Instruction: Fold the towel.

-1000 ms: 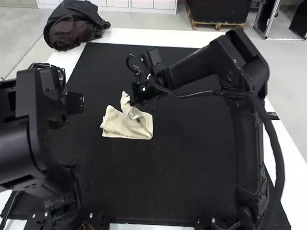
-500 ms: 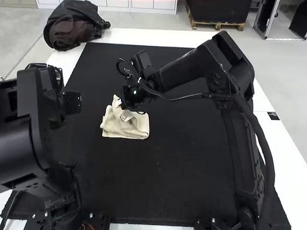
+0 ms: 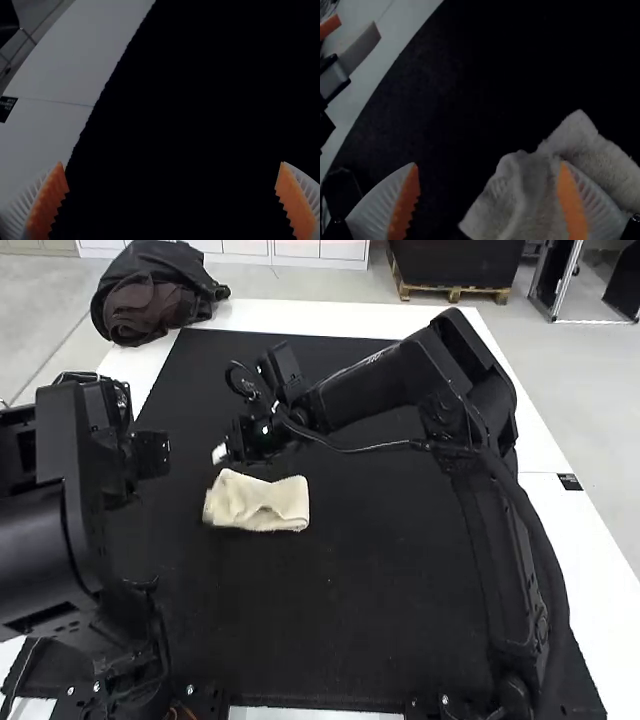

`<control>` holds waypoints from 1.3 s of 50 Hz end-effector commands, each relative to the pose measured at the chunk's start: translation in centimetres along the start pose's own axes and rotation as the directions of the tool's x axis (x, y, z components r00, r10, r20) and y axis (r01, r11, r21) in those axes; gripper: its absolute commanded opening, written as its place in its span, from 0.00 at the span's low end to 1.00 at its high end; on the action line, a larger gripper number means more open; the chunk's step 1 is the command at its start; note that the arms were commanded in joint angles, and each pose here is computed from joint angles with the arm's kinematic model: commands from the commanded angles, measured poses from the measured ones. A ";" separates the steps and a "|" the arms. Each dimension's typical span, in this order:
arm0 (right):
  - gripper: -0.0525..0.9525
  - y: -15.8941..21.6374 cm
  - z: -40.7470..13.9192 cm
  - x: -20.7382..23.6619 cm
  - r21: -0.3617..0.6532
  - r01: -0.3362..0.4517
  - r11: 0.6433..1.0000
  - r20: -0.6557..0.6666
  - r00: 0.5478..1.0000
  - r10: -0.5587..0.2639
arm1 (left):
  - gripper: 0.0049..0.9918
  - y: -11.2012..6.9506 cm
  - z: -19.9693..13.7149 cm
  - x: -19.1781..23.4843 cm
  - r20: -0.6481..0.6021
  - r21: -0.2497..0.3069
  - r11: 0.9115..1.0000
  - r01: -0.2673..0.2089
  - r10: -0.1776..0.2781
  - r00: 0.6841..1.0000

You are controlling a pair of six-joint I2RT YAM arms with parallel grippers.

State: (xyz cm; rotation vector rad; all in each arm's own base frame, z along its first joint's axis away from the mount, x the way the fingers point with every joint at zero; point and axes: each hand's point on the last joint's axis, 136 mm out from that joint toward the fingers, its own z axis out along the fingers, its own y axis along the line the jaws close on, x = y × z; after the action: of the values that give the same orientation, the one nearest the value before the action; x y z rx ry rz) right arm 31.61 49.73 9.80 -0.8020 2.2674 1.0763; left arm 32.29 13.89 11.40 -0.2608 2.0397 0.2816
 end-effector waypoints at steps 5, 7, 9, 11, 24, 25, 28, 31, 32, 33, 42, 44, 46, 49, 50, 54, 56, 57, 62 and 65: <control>0.76 2.8 -2.4 -4.8 -0.052 0.047 0.998 0.105 0.994 -0.041 | 0.98 0.1 0.0 0.5 -0.005 0.003 1.000 -0.006 0.006 1.000; 0.74 2.4 -3.3 -5.8 -0.045 0.048 0.998 0.126 0.991 -0.042 | 0.98 0.1 0.0 0.5 -0.005 0.002 1.000 -0.006 0.006 1.000; 0.61 2.0 -4.0 -6.3 -0.039 0.043 0.998 0.138 0.990 -0.037 | 0.98 0.0 0.0 0.6 -0.007 0.004 1.000 -0.006 0.006 1.000; 0.35 1.5 -4.7 -6.4 -0.037 0.035 0.999 0.140 0.990 -0.030 | 0.98 0.0 0.0 0.6 -0.007 0.004 1.000 -0.006 0.006 1.000; 0.02 -3.1 -6.2 -2.0 0.022 -0.006 1.000 0.052 0.999 0.005 | 0.98 0.0 0.0 0.1 0.005 0.003 1.000 -0.007 0.007 1.000; 0.02 -3.2 -6.2 -1.6 0.022 -0.008 1.000 0.043 0.999 0.007 | 0.98 0.0 0.0 0.1 0.004 0.003 1.000 -0.007 0.007 1.000; 0.02 -3.6 -6.0 -0.1 0.030 -0.018 0.999 0.012 1.000 0.017 | 0.98 0.0 0.0 0.1 0.004 0.005 1.000 -0.008 0.008 1.000; 0.02 -3.7 -5.9 1.2 0.030 -0.024 0.999 -0.013 1.000 0.024 | 0.98 0.0 0.0 0.1 0.005 0.004 1.000 -0.009 0.009 1.000; 0.02 -3.9 -5.9 1.7 0.033 -0.025 0.999 -0.022 0.999 0.026 | 0.98 0.0 0.0 0.1 0.005 0.004 1.000 -0.009 0.009 1.000; 0.02 -4.0 -5.9 2.1 0.035 -0.021 0.999 -0.030 0.999 0.022 | 0.98 0.0 0.0 0.1 0.005 0.004 1.000 -0.009 0.009 1.000; 0.02 -2.6 -5.1 4.6 -0.001 -0.010 1.000 -0.088 0.996 0.010 | 0.98 0.1 0.0 0.1 0.005 0.002 1.000 -0.007 0.007 1.000; 0.02 -2.3 -5.0 4.9 -0.005 -0.007 1.000 -0.094 0.996 0.006 | 0.98 0.1 0.0 0.1 0.005 0.002 1.000 -0.007 0.007 1.000; 0.02 -2.0 -4.8 5.2 -0.013 -0.003 1.000 -0.100 0.995 0.002 | 0.98 0.1 0.0 0.1 0.004 0.002 1.000 -0.007 0.007 1.000; 0.02 -1.6 -4.7 5.4 -0.021 -0.001 1.000 -0.107 0.994 -0.002 | 0.98 0.1 0.0 0.1 0.005 0.002 1.000 -0.007 0.007 1.000; 0.02 -1.4 -4.6 5.6 -0.024 -0.001 1.000 -0.111 0.994 -0.001 | 0.98 0.1 0.0 0.1 0.005 0.002 1.000 -0.007 0.007 1.000; 0.02 -1.1 -4.3 6.0 -0.034 0.000 0.999 -0.121 0.993 -0.004 | 0.98 0.1 0.0 0.1 0.005 0.003 1.000 -0.007 0.007 1.000; 0.02 -1.0 -4.1 6.3 -0.036 -0.001 0.999 -0.129 0.992 -0.004 | 0.98 0.1 0.0 0.1 0.005 0.003 1.000 -0.007 0.007 1.000; 0.02 -1.0 -4.0 6.5 -0.036 -0.001 0.999 -0.133 0.991 -0.004 | 0.98 0.1 0.0 0.1 0.005 0.003 1.000 -0.007 0.007 1.000; 0.02 -1.0 -3.6 7.1 -0.039 -0.004 0.999 -0.149 0.989 -0.002 | 0.98 0.1 0.0 0.1 0.005 0.003 1.000 -0.007 0.007 1.000; 0.02 -1.2 -3.2 7.2 -0.040 -0.003 0.999 -0.148 0.989 -0.003 | 0.98 0.1 0.0 0.1 0.006 0.005 1.000 -0.007 0.007 1.000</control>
State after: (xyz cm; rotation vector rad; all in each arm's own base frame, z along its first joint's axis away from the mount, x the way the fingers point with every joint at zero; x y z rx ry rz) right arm 27.40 43.85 6.78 -0.8922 2.3835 1.0731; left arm 32.32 13.91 11.48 -0.2604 2.0360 0.2830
